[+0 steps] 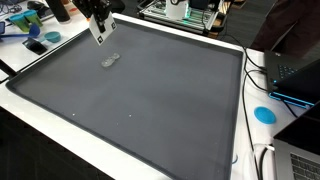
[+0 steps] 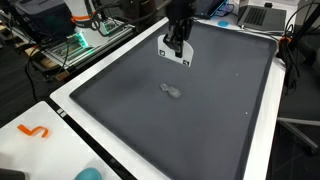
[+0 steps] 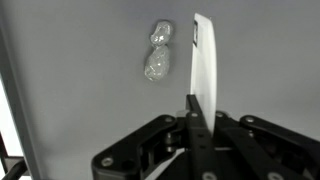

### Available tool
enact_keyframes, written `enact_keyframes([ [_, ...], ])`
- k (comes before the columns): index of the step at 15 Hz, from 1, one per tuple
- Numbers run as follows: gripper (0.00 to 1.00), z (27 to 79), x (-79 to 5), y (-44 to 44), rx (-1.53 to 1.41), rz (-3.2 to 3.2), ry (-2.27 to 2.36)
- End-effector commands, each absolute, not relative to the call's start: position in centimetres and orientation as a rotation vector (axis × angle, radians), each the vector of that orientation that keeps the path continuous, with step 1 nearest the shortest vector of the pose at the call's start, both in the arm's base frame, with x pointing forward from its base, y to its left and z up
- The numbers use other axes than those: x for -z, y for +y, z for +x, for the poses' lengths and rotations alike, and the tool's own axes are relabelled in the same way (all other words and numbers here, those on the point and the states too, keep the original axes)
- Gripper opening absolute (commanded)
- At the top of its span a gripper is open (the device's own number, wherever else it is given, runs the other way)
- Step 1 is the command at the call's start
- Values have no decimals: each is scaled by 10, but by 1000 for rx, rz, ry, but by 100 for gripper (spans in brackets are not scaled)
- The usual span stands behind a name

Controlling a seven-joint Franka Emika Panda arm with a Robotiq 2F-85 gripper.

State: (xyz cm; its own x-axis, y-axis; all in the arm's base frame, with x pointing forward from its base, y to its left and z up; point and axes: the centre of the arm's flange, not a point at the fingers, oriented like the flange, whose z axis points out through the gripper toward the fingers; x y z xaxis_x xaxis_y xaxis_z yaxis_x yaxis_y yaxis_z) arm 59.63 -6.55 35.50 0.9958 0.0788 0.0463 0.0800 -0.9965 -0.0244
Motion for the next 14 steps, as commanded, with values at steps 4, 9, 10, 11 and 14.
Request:
enact_keyframes([
  [4, 1, 593, -371, -26, 71, -3159, -85],
  [9, 1, 591, -386, -16, 159, -3167, -331],
  [10, 1, 591, -389, -16, 167, -3163, -404],
  [11, 1, 590, -393, -15, 168, -3145, -487],
  [14, 1, 588, -404, -17, 190, -3101, -766],
])
